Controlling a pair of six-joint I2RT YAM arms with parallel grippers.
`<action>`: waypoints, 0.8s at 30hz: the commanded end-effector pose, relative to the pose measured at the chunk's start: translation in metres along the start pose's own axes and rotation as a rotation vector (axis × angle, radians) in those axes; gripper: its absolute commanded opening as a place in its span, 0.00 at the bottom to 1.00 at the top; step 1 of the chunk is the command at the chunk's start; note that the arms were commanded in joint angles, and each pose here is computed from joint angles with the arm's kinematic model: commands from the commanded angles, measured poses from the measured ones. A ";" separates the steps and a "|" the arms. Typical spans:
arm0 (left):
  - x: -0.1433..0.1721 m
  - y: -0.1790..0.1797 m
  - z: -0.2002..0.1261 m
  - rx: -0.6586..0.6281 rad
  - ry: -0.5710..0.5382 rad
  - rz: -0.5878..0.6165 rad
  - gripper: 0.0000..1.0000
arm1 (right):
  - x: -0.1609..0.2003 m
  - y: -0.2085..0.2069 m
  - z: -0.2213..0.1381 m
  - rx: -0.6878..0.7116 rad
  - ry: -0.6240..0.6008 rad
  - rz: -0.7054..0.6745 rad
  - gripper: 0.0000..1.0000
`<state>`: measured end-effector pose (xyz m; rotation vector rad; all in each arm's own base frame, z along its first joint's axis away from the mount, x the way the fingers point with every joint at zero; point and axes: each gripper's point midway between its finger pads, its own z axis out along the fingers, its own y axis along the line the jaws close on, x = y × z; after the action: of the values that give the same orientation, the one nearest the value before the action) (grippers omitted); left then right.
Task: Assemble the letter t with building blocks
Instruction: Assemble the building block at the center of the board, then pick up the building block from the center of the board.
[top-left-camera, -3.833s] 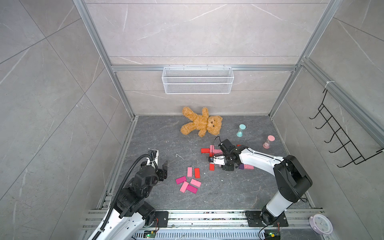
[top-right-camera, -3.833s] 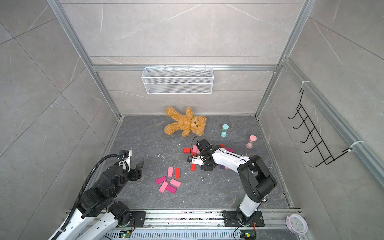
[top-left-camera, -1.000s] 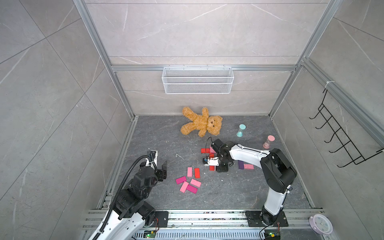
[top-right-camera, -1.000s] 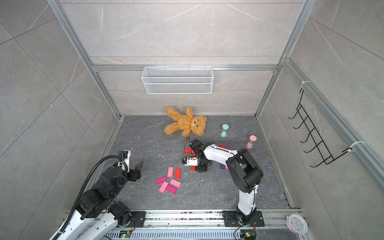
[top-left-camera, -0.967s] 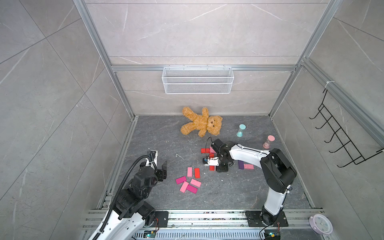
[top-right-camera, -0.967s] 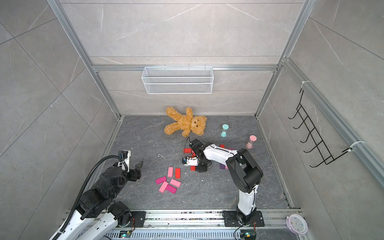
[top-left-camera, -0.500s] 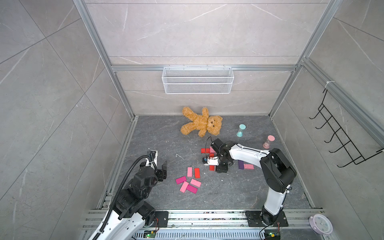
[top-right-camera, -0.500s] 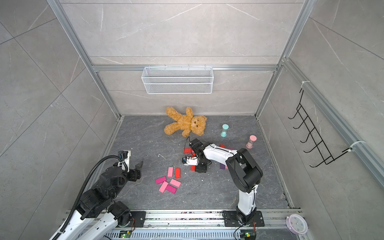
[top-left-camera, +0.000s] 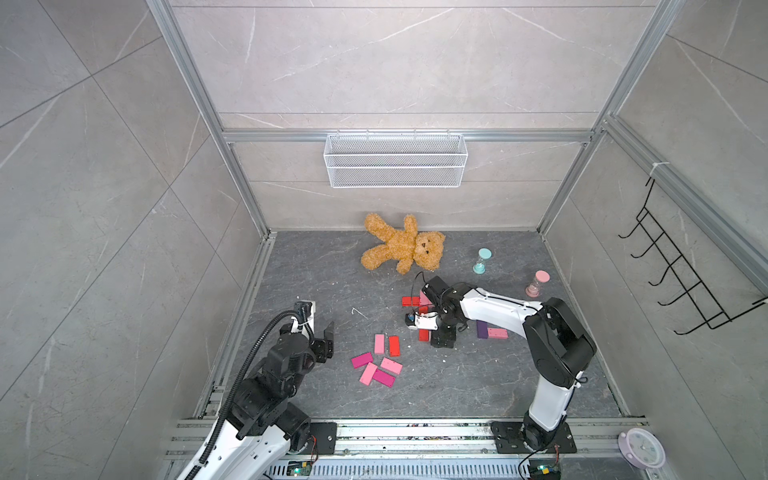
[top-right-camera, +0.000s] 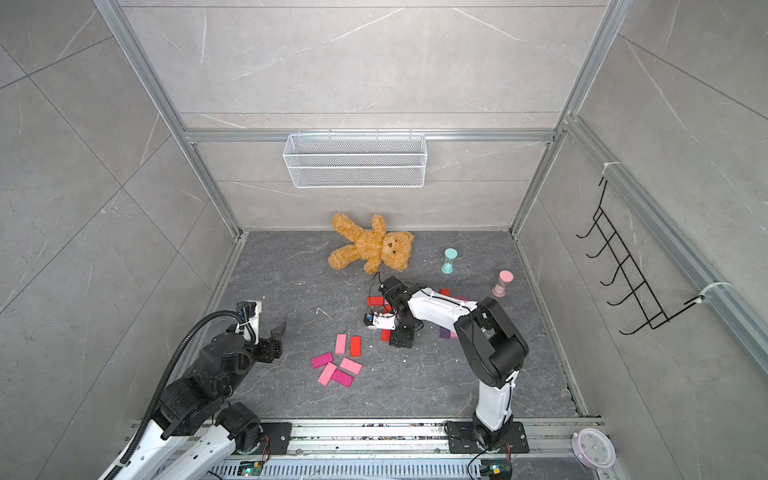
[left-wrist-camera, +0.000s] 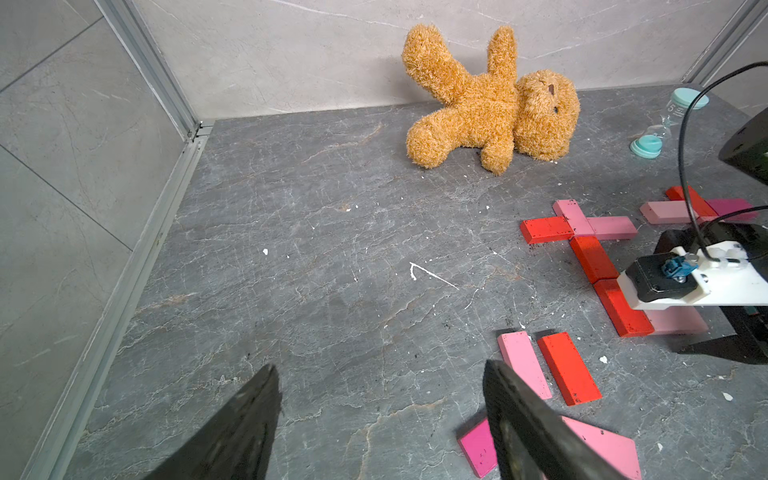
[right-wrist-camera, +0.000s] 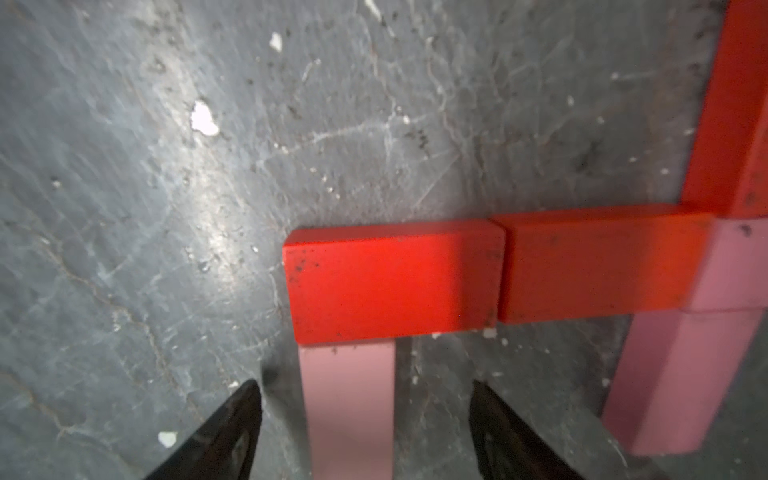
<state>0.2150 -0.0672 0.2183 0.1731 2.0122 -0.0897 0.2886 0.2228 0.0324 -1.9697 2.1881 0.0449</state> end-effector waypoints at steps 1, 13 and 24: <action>-0.005 0.000 0.000 -0.008 -0.010 -0.012 0.80 | -0.015 -0.014 -0.032 0.075 -0.100 0.047 0.80; 0.000 -0.007 0.014 -0.015 0.085 -0.011 0.81 | -0.041 -0.044 -0.132 0.313 -0.406 0.291 0.83; 0.018 -0.040 0.057 0.029 0.285 -0.048 0.81 | -0.035 -0.045 -0.164 0.380 -0.638 0.584 1.00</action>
<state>0.2431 -0.0967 0.1732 0.1984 2.2857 -0.0443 0.3146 0.2265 0.1993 -1.0375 2.0395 0.1999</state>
